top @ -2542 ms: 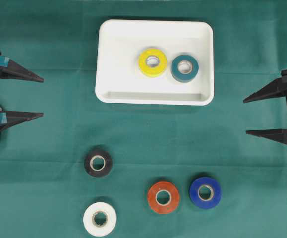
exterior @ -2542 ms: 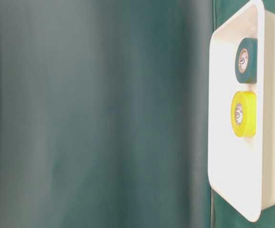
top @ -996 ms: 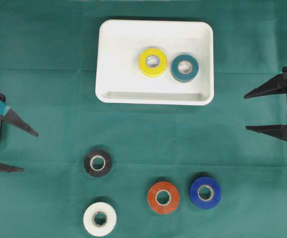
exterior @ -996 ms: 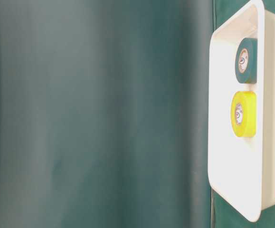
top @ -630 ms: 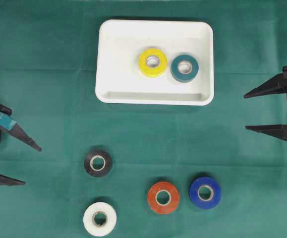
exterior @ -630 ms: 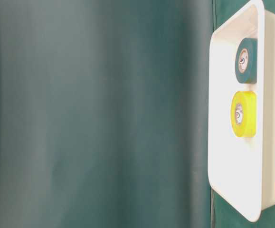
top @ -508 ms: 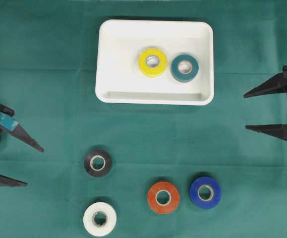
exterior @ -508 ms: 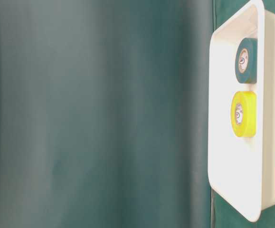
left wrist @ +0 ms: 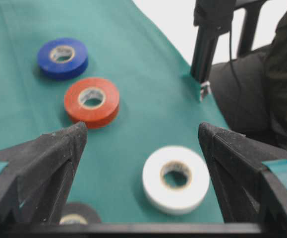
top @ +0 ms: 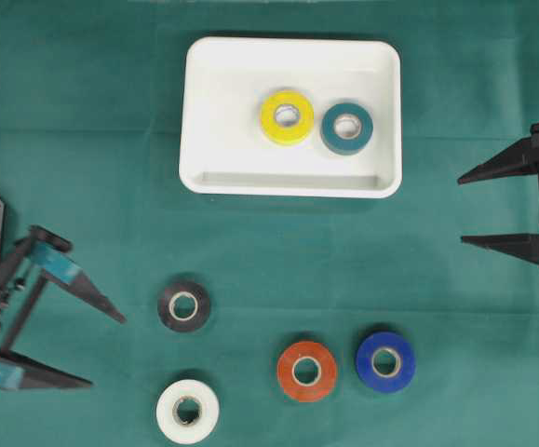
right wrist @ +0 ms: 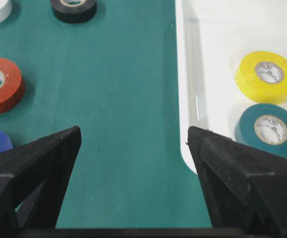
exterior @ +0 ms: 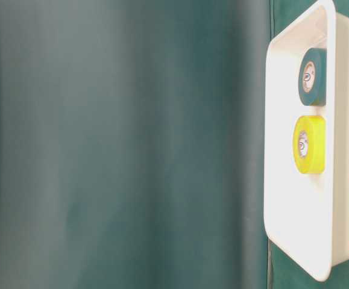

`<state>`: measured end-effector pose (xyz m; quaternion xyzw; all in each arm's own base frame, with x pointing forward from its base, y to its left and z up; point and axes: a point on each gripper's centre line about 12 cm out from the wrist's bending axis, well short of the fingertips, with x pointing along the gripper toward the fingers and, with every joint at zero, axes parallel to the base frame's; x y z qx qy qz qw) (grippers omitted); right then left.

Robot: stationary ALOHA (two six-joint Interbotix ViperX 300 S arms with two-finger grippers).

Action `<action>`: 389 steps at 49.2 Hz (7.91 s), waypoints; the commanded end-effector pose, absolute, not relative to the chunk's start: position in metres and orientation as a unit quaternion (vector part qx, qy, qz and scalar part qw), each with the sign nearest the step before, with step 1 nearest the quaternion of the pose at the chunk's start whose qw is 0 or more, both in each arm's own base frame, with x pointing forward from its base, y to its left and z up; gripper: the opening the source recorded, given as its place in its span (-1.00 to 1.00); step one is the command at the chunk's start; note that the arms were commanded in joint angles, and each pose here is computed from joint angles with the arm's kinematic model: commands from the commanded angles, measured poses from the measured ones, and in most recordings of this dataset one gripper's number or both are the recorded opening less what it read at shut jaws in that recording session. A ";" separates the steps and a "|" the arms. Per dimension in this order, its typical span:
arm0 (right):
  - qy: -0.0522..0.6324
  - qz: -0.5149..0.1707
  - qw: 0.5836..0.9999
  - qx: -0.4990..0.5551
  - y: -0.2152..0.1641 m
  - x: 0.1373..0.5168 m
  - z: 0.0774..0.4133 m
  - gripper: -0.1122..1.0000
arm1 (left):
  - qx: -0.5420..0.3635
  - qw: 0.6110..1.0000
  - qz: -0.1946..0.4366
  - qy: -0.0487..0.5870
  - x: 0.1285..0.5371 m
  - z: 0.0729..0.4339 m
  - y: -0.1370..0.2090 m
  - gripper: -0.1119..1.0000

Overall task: Pick up the tape from a random location and place it into the white case.
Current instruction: 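Move the open left gripper over the white tape roll, then lower the left gripper into the white roll's hole and close it, then lift the white roll with the left gripper toward the tray's upper left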

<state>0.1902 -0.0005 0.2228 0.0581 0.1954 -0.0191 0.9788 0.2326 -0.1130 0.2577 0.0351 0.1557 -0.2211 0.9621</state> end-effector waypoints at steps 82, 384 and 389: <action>0.189 -0.016 0.980 0.058 0.001 0.195 0.233 0.76 | 0.116 0.852 -0.188 0.475 0.349 0.275 -0.159 0.89; 0.205 -0.011 0.977 0.050 0.003 0.196 0.228 0.76 | 0.135 0.860 -0.217 0.442 0.336 0.358 -0.172 -0.36; 0.207 -0.011 0.977 0.050 0.003 0.196 0.227 0.76 | 0.134 0.860 -0.214 0.443 0.337 0.358 -0.170 -0.36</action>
